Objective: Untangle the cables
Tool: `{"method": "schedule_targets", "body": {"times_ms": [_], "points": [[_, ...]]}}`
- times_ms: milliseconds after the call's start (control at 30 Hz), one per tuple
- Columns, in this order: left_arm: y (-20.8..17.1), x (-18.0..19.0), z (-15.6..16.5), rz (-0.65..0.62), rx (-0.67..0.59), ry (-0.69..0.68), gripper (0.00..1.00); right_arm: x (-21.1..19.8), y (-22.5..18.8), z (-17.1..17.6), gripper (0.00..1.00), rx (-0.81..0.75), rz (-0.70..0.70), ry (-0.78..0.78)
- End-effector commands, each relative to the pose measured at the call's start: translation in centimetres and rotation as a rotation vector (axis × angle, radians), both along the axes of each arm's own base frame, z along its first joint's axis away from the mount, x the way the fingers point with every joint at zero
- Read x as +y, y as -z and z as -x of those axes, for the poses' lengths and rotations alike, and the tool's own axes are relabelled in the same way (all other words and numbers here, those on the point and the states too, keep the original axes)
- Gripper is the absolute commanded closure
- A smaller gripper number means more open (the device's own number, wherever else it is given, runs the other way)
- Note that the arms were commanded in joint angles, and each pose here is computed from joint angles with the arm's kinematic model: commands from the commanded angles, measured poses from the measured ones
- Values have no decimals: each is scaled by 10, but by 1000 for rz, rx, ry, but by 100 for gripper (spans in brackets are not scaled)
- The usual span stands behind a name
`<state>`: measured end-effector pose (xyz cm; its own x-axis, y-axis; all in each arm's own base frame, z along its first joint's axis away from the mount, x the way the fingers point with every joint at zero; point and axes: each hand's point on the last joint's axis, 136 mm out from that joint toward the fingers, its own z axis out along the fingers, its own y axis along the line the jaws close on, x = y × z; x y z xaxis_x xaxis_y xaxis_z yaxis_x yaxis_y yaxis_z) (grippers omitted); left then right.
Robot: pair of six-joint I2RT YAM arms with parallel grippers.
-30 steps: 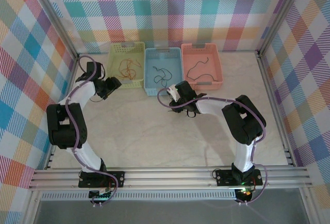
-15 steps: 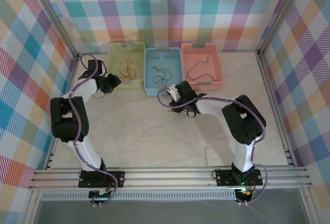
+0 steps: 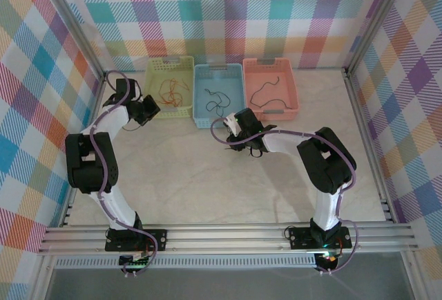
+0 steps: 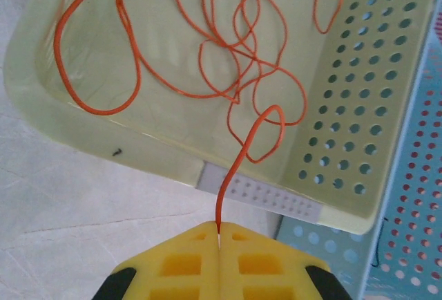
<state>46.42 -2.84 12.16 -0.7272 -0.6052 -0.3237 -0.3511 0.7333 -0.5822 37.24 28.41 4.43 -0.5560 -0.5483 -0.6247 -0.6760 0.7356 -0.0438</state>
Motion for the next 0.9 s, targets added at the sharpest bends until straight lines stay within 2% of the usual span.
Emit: {"method": "schedule_targets", "body": {"times_ms": [0, 233, 300, 433, 500, 600, 667, 867], "points": [[-38, 3, -1, 13, -59, -4, 100, 7, -4, -2, 65, 7, -11, -14], [-56, 5, -25, 12, -73, -13, 100, 8, -3, -1, 65, 8, -10, -18], [-47, 5, -37, 19, -45, -14, 100, 8, -4, -2, 65, 5, -12, -17], [-30, 2, -59, 36, 0, -2, 94, 8, -5, -1, 65, 3, -12, -19], [-24, 0, -65, 15, 16, 6, 81, 8, -5, -2, 65, -1, -13, -20], [-27, -5, -69, -1, 19, 21, 49, 9, -6, -1, 65, -3, -14, -24], [-40, -7, -67, -29, -9, 20, 32, 9, -7, -1, 65, -6, -14, -27], [-114, -21, -39, -65, -160, 36, 27, 19, -13, 5, 65, -26, -42, -76]]}}
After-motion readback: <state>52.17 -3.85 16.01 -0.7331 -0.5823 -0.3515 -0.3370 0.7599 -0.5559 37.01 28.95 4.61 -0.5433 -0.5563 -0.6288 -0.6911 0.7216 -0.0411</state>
